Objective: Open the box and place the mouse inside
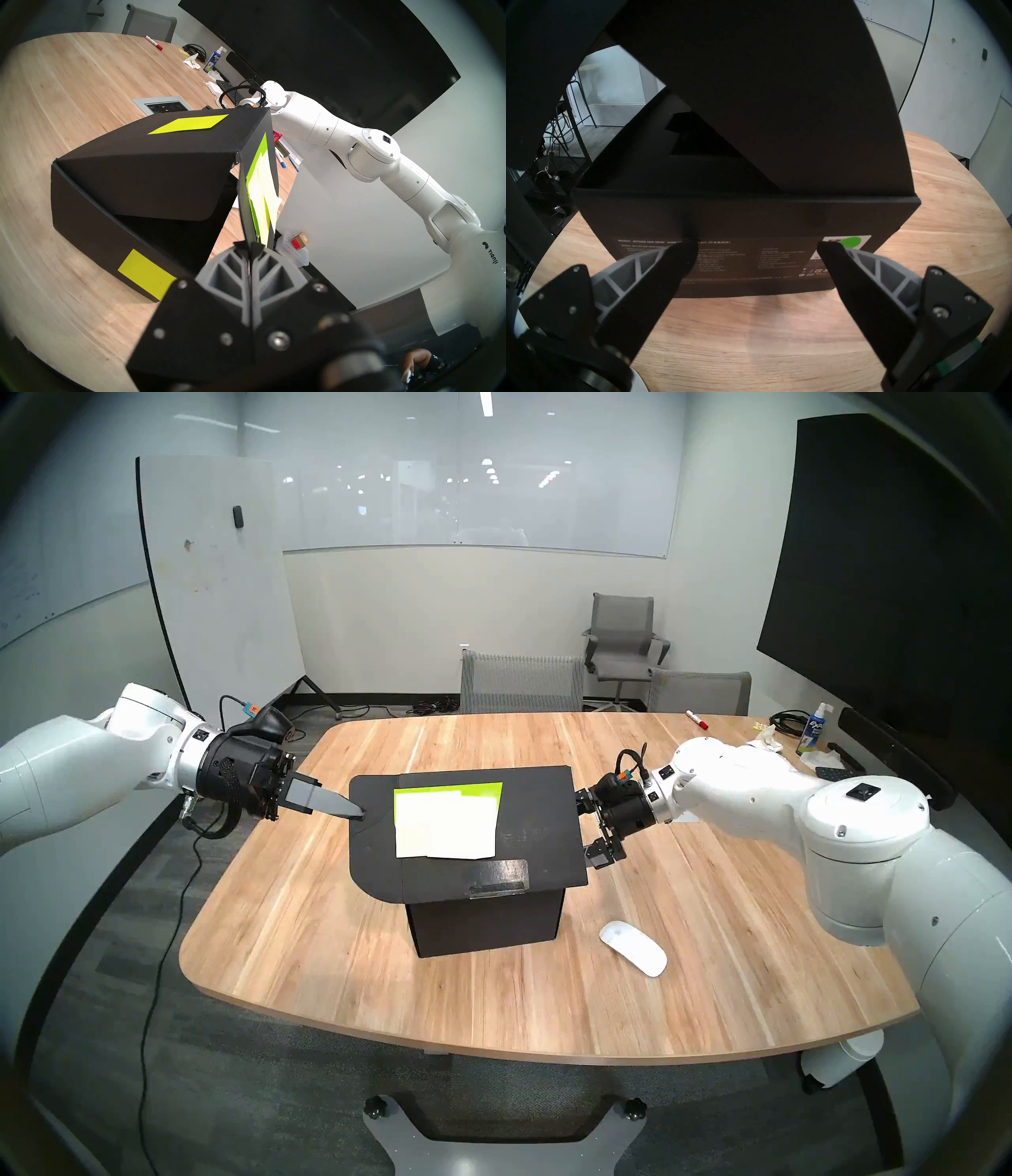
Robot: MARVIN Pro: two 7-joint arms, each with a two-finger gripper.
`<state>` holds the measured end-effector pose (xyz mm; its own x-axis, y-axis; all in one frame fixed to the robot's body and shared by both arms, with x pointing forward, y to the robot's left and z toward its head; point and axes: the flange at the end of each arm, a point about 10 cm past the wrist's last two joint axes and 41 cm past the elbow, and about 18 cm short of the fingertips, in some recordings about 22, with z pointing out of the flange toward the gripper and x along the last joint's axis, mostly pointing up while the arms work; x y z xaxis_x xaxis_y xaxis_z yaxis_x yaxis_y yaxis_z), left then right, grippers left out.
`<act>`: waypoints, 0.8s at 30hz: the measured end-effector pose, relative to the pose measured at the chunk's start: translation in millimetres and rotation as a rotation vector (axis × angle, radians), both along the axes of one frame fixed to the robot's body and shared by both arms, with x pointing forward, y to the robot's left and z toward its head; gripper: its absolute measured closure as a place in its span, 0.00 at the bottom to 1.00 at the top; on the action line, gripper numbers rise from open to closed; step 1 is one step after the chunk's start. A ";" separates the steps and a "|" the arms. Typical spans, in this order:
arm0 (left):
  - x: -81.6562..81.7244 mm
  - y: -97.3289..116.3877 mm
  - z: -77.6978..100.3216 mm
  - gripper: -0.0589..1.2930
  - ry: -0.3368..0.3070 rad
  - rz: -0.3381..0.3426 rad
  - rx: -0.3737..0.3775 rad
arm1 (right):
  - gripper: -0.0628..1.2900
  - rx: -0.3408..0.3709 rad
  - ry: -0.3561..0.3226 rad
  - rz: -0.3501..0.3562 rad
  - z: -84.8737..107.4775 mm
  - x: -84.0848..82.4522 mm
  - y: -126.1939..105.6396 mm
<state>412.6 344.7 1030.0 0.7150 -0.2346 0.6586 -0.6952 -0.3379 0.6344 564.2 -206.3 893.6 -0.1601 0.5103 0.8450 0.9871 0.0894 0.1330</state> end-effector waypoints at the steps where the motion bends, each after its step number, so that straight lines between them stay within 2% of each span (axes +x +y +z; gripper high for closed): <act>1: 0.0 0.0 0.0 0.97 0.000 0.000 0.000 | 0.07 0.000 0.000 0.000 0.0 0.0 -0.1; 24: -0.1 0.1 0.1 0.97 0.000 -0.001 0.000 | 0.07 -0.001 -0.002 0.000 0.6 0.3 -0.5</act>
